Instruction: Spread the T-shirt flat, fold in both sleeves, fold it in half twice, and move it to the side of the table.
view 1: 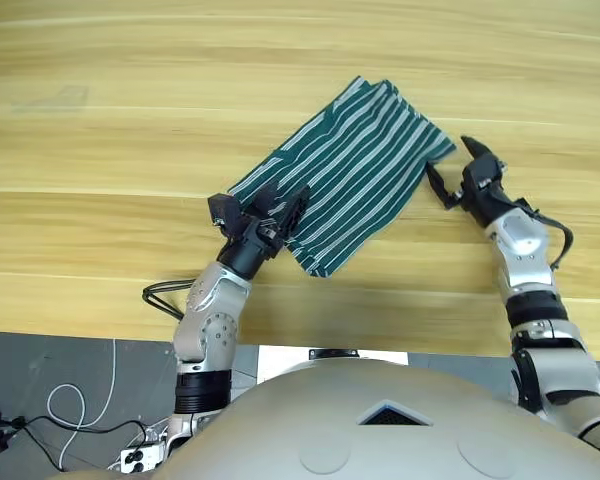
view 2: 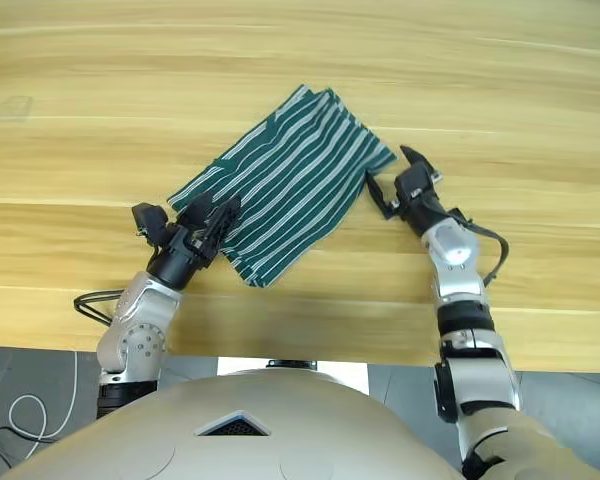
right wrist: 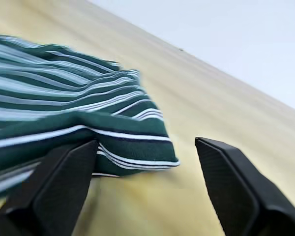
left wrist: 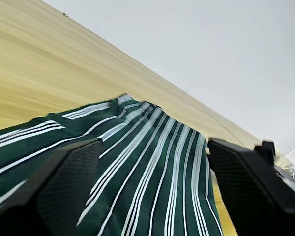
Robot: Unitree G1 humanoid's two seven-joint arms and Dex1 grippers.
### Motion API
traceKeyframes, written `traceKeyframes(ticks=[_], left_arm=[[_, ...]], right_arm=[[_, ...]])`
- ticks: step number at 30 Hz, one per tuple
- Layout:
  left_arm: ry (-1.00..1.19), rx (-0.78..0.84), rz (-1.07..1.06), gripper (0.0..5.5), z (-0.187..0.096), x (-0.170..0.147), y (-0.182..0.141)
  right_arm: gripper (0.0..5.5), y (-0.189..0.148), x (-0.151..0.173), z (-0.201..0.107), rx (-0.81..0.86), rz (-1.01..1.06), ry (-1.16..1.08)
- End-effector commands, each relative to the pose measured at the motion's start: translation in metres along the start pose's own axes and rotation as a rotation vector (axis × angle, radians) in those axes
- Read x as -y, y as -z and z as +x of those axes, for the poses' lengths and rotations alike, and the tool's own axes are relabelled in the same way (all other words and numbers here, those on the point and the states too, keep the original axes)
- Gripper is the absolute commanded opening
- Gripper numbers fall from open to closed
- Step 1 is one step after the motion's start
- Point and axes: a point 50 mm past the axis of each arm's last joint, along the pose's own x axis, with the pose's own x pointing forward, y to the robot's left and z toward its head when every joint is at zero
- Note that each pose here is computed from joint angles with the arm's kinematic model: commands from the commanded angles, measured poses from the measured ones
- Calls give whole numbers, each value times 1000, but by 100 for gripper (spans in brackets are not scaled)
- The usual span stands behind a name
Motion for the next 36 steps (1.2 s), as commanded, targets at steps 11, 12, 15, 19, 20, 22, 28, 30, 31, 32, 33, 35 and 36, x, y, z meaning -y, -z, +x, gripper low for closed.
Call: traceKeyframes(ticks=[11, 12, 15, 19, 20, 22, 28, 30, 31, 32, 33, 35, 36], left_arm=[[52, -27, 124, 397, 33, -10, -9], [37, -34, 148, 397, 40, -14, -13], [-30, -44, 252, 397, 67, -33, -29], [-149, -81, 363, 397, 95, -58, -48], [-187, -112, 393, 397, 101, -65, -50], [-257, -182, 408, 397, 107, -77, -47], [-304, -334, 320, 397, 92, -85, -5], [-294, -368, 279, 397, 78, -81, 14], [-284, -377, 261, 397, 71, -78, 20], [-269, -378, 244, 397, 64, -73, 24], [-256, -377, 232, 397, 55, -67, 27], [-238, -388, 217, 397, 33, -55, 33], [-235, -400, 210, 397, 22, -49, 36]], right_arm=[[363, -14, -7, 57, -45, 175, 269], [363, -7, -5, 48, -34, 201, 307], [363, 14, 6, 13, -10, 273, 438], [363, 21, 2, -8, 19, 317, 483], [363, 19, -3, -9, 32, 322, 470], [363, 14, -11, -11, 63, 327, 449], [363, 1, -17, -13, 103, 363, 444], [363, -2, -16, -13, 110, 362, 441], [363, -3, -15, -13, 109, 355, 440], [363, -3, -14, -12, 105, 352, 438], [363, -3, -13, -11, 98, 349, 436], [363, -3, -13, -9, 90, 351, 429], [363, -3, -13, -8, 87, 352, 425]])
